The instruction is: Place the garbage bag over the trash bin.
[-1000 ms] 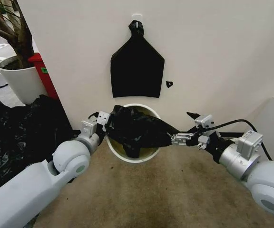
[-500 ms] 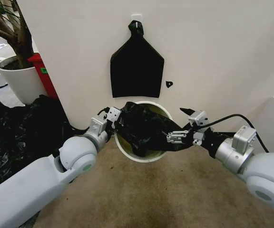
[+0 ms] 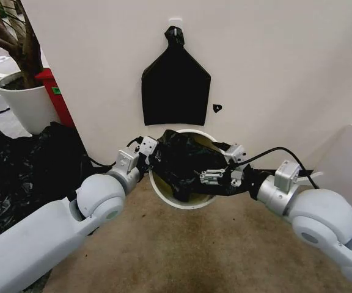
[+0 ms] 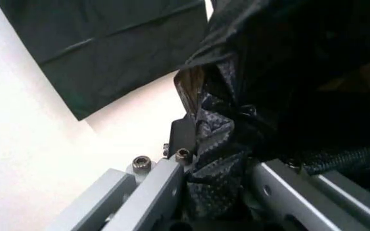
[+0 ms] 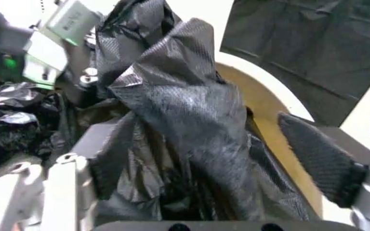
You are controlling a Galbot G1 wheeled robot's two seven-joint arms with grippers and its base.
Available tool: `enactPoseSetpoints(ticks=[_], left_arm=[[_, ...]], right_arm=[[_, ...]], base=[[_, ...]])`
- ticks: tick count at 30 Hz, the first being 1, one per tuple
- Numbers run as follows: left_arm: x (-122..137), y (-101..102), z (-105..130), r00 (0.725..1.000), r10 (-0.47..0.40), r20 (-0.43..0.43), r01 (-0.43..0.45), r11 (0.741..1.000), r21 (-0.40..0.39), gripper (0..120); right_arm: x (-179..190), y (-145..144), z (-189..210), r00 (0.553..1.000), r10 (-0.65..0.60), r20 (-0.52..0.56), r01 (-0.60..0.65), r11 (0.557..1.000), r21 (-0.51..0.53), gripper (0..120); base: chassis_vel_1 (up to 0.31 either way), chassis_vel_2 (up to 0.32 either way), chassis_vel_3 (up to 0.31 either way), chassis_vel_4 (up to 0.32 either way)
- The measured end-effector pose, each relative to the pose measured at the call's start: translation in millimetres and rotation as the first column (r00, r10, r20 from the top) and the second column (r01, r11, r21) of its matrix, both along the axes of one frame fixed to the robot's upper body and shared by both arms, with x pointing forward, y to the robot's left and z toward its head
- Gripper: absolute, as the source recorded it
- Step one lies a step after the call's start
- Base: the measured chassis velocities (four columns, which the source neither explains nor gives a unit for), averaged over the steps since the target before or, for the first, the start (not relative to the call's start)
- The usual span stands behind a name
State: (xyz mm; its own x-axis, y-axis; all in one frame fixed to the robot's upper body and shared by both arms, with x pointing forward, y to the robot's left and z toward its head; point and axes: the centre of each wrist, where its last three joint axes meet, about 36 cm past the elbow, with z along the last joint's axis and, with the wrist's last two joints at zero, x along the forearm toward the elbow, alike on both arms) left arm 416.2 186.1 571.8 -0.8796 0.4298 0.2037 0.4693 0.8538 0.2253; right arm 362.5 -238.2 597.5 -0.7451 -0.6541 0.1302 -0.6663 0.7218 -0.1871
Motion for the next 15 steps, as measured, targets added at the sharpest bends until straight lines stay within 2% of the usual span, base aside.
enactPoseSetpoints(ticks=[3, 4, 7, 11, 13, 15], left_arm=[[0.0, -0.4, -0.5, 1.000, -0.003, -0.002, 0.003, 1.000, 0.000, 1], [0.0, -0.4, -0.5, 1.000, -0.003, -0.002, 0.003, 1.000, 0.000, 1], [1.4, -0.2, -0.4, 1.000, -0.003, -0.002, 0.003, 1.000, 0.000, 1], [2.7, 0.4, -1.4, 1.000, -0.006, -0.006, 0.006, 1.000, 0.004, 1], [2.5, 0.5, -1.9, 1.000, -0.006, -0.007, 0.006, 1.000, 0.004, 1], [1.9, 0.6, -3.4, 1.000, -0.009, -0.013, 0.009, 1.000, 0.009, 1]], right_arm=[[3.3, -0.2, 0.6, 1.000, 0.000, 0.005, 0.000, 1.000, 0.000, 63], [3.3, -0.2, 0.6, 1.000, 0.000, 0.005, 0.000, 1.000, 0.000, 63], [6.2, -0.2, 1.2, 1.000, -0.002, 0.008, 0.002, 1.000, 0.002, 54], [8.3, -0.4, 2.2, 1.000, -0.005, 0.011, 0.005, 1.000, 0.011, 33], [8.5, -0.4, 2.1, 1.000, -0.006, 0.011, 0.006, 1.000, 0.012, 32], [8.6, -0.5, 2.1, 1.000, -0.012, 0.013, 0.012, 1.000, 0.015, 23]], base=[[0.000, 0.000, 0.000, 0.000], [0.000, 0.000, 0.000, 0.000], [0.000, 0.000, 0.000, 0.000], [0.000, 0.000, 0.000, 0.000], [0.000, 0.000, 0.000, 0.000], [0.000, 0.000, 0.000, 0.000]])
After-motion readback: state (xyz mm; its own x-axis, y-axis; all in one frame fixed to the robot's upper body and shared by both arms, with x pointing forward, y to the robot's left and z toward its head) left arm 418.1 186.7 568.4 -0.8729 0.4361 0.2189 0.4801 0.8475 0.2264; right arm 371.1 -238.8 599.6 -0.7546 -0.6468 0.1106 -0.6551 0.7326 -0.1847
